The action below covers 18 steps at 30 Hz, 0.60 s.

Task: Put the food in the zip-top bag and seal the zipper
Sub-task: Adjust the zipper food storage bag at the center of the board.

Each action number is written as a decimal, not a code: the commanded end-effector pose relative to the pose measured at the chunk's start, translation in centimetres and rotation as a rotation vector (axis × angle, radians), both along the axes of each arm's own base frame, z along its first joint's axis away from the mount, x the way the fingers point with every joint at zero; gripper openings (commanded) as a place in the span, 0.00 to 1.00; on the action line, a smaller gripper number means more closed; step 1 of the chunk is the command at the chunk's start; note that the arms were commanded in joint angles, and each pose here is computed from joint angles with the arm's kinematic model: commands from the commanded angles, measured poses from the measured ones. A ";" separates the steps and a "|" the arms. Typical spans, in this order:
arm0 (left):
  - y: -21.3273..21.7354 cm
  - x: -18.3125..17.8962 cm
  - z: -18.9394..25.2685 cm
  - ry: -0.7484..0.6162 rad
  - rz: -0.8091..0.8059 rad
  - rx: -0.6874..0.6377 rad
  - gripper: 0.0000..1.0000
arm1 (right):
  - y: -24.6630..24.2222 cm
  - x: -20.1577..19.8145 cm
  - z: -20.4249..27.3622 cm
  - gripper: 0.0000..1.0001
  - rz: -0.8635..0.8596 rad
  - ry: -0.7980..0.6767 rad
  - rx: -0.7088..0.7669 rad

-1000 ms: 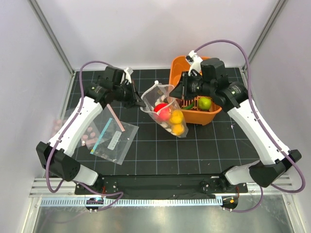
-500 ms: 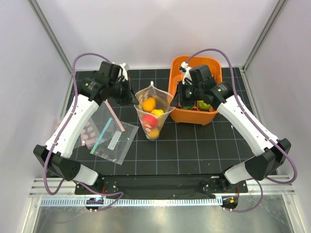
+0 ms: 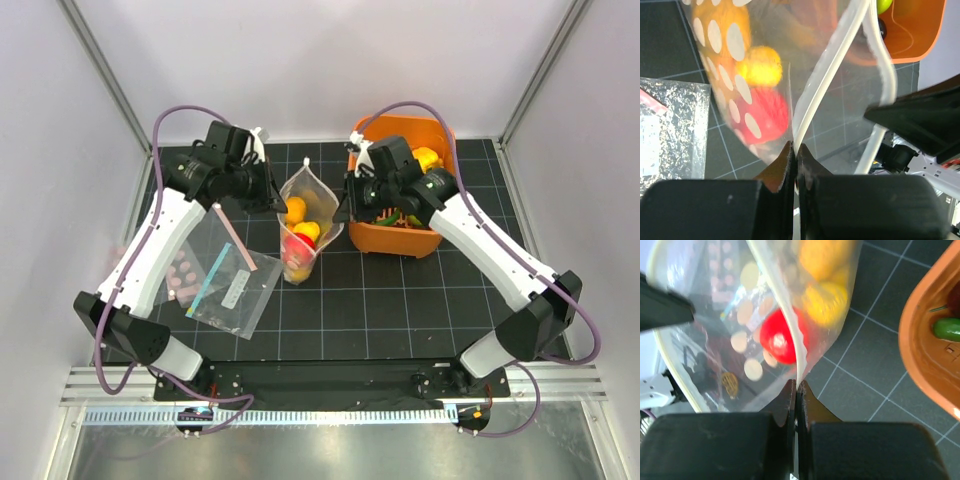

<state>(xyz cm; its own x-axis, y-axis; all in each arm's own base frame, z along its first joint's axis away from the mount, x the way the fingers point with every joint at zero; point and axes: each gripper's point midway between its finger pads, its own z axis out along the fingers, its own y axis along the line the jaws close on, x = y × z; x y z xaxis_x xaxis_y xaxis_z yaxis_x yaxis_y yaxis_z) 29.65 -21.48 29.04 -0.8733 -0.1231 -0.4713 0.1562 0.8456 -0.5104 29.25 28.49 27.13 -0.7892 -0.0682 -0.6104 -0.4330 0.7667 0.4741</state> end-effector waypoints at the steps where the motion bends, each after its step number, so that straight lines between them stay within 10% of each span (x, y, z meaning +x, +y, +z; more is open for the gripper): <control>1: -0.3 0.0 1.3 -0.026 -0.048 -0.033 0.06 | 1.6 -2.0 2.8 0.01 0.099 -0.114 0.073; 4: -1.0 -0.2 1.3 -0.017 -0.060 -0.075 0.04 | 1.7 -2.5 1.5 0.04 0.105 -0.083 0.056; 6: -1.2 -0.1 0.8 -0.010 -0.052 -0.083 0.02 | 1.4 -2.6 0.4 0.41 0.099 -0.062 0.032; 11: -1.1 0.2 0.8 -0.022 -0.047 -0.076 0.01 | -1.6 -0.6 0.2 0.70 -0.031 -0.143 -0.078; 18: -0.4 0.9 0.8 -0.041 -0.046 -0.019 0.00 | -4.7 3.2 4.6 0.75 -0.162 -0.290 -0.020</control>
